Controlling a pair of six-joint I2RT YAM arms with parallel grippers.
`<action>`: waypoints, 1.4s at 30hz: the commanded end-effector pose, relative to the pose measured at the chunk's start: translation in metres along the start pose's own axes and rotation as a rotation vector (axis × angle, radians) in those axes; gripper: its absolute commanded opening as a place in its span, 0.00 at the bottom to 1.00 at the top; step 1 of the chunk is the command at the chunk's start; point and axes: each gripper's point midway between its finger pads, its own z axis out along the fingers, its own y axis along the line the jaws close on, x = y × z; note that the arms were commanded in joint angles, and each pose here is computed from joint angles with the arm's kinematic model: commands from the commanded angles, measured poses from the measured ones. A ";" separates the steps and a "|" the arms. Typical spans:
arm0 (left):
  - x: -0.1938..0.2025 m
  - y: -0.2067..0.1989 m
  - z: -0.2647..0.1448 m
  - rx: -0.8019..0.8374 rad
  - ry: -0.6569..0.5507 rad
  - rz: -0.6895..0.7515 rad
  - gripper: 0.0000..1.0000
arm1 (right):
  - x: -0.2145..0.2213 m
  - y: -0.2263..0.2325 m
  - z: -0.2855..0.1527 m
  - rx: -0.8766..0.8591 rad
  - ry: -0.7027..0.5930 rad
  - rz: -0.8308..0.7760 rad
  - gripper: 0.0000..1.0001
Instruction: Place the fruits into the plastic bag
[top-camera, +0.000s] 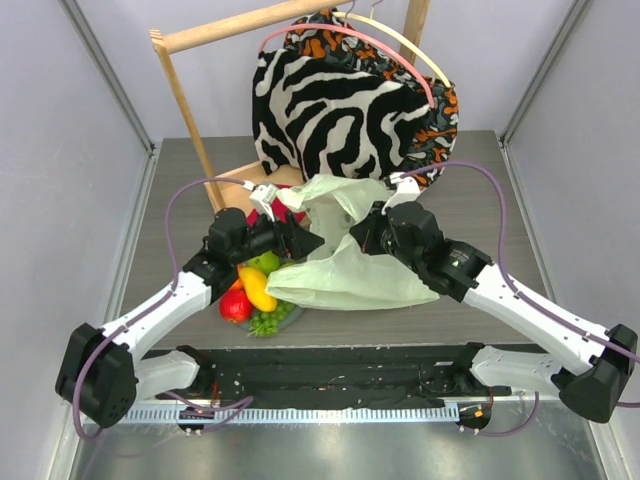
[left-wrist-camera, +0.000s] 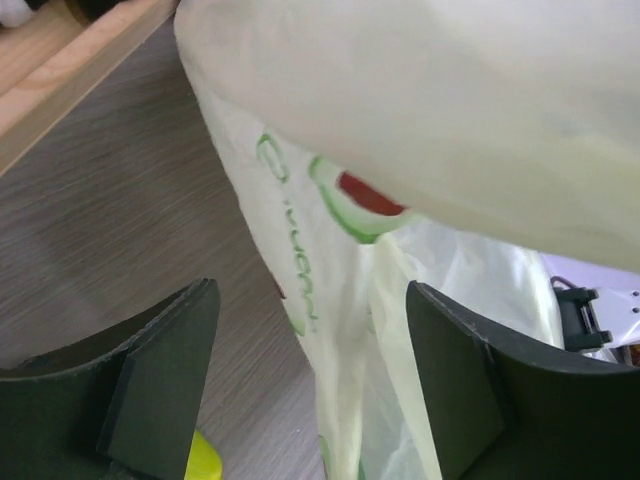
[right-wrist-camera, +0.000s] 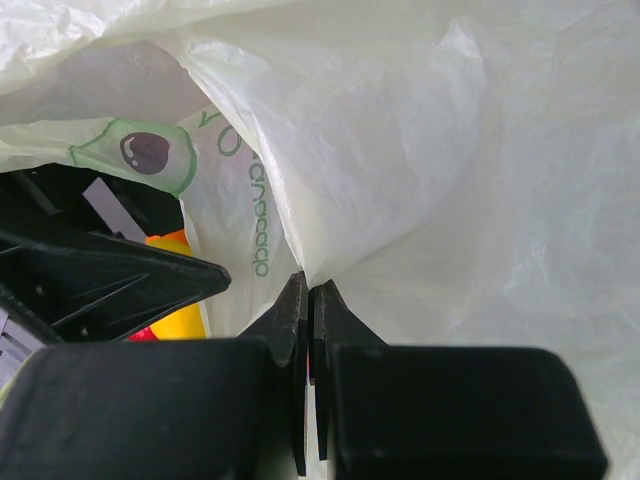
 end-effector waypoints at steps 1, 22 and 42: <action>-0.015 -0.016 0.013 0.060 -0.046 0.028 0.70 | -0.015 0.009 -0.010 -0.046 -0.063 0.041 0.01; -0.009 0.083 -0.053 -0.377 -0.002 -0.019 0.00 | -0.125 -0.057 -0.119 0.259 -0.387 -0.102 0.01; -0.040 -0.029 -0.085 -0.057 -0.068 0.282 0.90 | -0.066 -0.006 -0.041 -0.081 -0.161 -0.291 0.01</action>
